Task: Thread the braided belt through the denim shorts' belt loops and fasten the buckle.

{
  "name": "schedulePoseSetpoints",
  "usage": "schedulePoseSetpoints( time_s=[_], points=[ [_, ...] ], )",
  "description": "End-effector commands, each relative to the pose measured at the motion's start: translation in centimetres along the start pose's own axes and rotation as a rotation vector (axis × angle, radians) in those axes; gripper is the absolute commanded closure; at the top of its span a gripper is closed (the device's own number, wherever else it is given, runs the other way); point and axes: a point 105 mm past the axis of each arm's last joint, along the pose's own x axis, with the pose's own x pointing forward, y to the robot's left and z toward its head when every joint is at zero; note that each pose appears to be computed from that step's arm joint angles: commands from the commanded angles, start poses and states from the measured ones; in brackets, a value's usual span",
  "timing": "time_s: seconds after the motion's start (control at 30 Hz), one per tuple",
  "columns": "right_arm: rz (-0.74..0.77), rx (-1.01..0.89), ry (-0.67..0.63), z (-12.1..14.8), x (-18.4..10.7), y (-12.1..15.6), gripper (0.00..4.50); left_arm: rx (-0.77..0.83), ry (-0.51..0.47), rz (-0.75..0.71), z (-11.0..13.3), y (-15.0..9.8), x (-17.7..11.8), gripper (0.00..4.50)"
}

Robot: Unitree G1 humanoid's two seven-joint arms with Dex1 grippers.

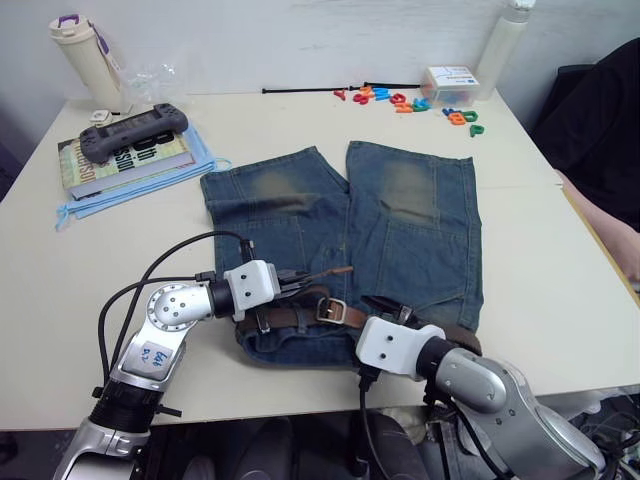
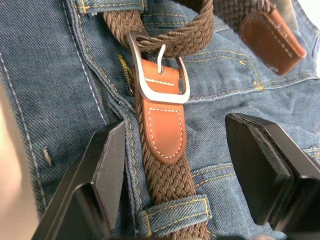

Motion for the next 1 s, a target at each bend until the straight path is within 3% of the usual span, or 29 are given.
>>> schedulePoseSetpoints(
  time_s=[0.03, 0.2, 0.23, 0.33, 0.47, 0.5, 1.0],
  points=[
    [-0.071, -0.037, -0.065, 1.9, -0.7, -1.1, 1.17, 0.043, -0.038, 0.014, 1.2, 0.3, 0.1, 4.5],
    [-0.075, -0.037, -0.058, 1.9, -0.6, -1.0, 1.17, 0.038, -0.04, 0.02, 1.3, 0.3, 0.2, 4.5],
    [-0.076, -0.037, -0.058, 1.9, -0.5, -1.1, 1.4, 0.038, -0.04, 0.02, 1.3, 0.3, 0.2, 4.5],
    [-0.077, -0.038, -0.056, 1.9, -0.5, -1.1, 2.41, 0.038, -0.04, 0.02, 1.3, 0.3, 0.2, 4.5],
    [-0.07, -0.036, -0.053, 1.8, -0.4, -1.0, 4.31, 0.043, -0.041, 0.016, 1.3, 0.3, 0.3, 4.5],
    [-0.071, -0.035, -0.052, 1.8, -0.4, -1.0, 4.47, 0.048, -0.041, 0.014, 1.3, 0.3, 0.2, 4.5],
    [-0.128, -0.064, -0.044, 2.1, -1.3, -2.5, 4.47, 0.076, 0.007, -0.037, 0.9, 1.7, -1.8, 4.5]
  ],
)
